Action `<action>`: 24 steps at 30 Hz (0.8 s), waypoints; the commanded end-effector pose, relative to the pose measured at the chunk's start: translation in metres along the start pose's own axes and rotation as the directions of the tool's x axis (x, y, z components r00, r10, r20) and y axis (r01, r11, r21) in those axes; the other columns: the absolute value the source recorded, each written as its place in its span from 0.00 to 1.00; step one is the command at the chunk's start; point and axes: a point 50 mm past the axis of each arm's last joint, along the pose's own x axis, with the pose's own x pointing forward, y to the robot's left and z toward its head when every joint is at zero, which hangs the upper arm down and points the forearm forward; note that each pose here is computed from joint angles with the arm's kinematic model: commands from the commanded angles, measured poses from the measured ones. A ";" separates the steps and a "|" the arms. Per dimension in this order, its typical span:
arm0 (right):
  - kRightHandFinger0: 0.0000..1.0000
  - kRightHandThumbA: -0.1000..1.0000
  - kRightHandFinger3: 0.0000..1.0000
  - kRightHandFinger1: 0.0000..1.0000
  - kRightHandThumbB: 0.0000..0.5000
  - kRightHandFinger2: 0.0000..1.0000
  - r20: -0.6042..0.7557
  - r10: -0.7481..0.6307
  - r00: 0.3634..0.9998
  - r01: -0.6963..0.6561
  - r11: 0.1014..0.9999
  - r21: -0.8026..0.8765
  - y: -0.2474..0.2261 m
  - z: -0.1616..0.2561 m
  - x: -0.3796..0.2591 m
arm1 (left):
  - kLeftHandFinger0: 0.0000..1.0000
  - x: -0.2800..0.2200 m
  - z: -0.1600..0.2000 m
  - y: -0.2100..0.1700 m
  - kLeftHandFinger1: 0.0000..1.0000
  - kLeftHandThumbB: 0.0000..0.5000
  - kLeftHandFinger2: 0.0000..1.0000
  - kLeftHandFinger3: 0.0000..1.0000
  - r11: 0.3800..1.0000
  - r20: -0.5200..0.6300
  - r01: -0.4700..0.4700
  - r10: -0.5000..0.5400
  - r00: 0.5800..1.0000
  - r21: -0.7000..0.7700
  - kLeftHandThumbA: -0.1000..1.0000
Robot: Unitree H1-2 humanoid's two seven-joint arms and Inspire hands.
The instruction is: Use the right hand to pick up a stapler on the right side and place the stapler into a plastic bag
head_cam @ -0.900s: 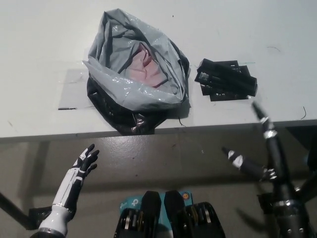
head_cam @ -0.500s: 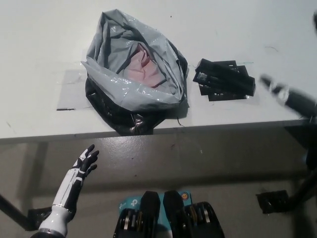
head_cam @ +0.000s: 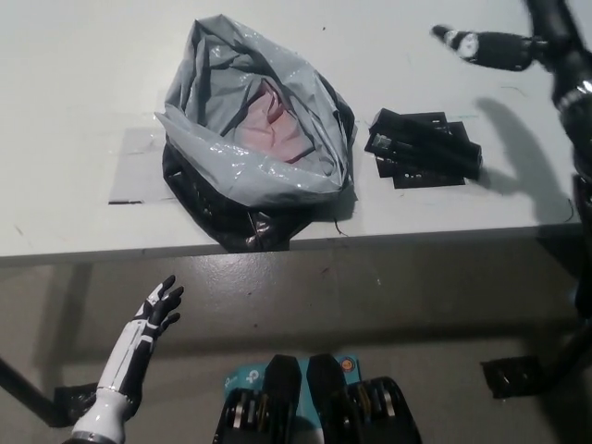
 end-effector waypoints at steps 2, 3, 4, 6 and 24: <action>1.00 0.88 1.00 1.00 0.77 1.00 -0.297 0.249 0.922 -0.316 0.927 -0.204 0.001 0.008 0.067 | 1.00 0.003 0.017 0.004 1.00 0.48 1.00 1.00 1.000 0.092 0.022 -0.023 0.996 0.006 1.00; 1.00 0.88 1.00 1.00 0.82 1.00 -0.327 0.264 0.908 -0.345 0.912 -0.223 0.009 0.003 0.069 | 1.00 0.003 0.017 0.005 1.00 0.47 1.00 1.00 1.000 0.094 0.022 -0.022 0.995 0.002 1.00; 1.00 0.90 1.00 1.00 0.85 1.00 -0.338 0.272 0.901 -0.360 0.904 -0.230 0.012 0.002 0.070 | 1.00 0.003 0.017 0.005 1.00 0.47 1.00 1.00 1.000 0.094 0.023 -0.023 0.995 0.001 1.00; 1.00 0.94 1.00 1.00 0.88 1.00 -0.376 0.298 0.877 -0.407 0.878 -0.252 0.024 -0.004 0.071 | 1.00 0.002 0.018 0.004 1.00 0.48 1.00 1.00 1.000 0.091 0.021 -0.021 0.996 0.003 1.00; 1.00 0.99 1.00 1.00 0.90 1.00 -0.521 0.414 0.746 -0.588 0.777 -0.225 0.086 -0.052 0.048 | 1.00 0.001 0.018 0.005 1.00 0.45 1.00 1.00 1.000 0.090 0.020 -0.022 0.996 0.015 1.00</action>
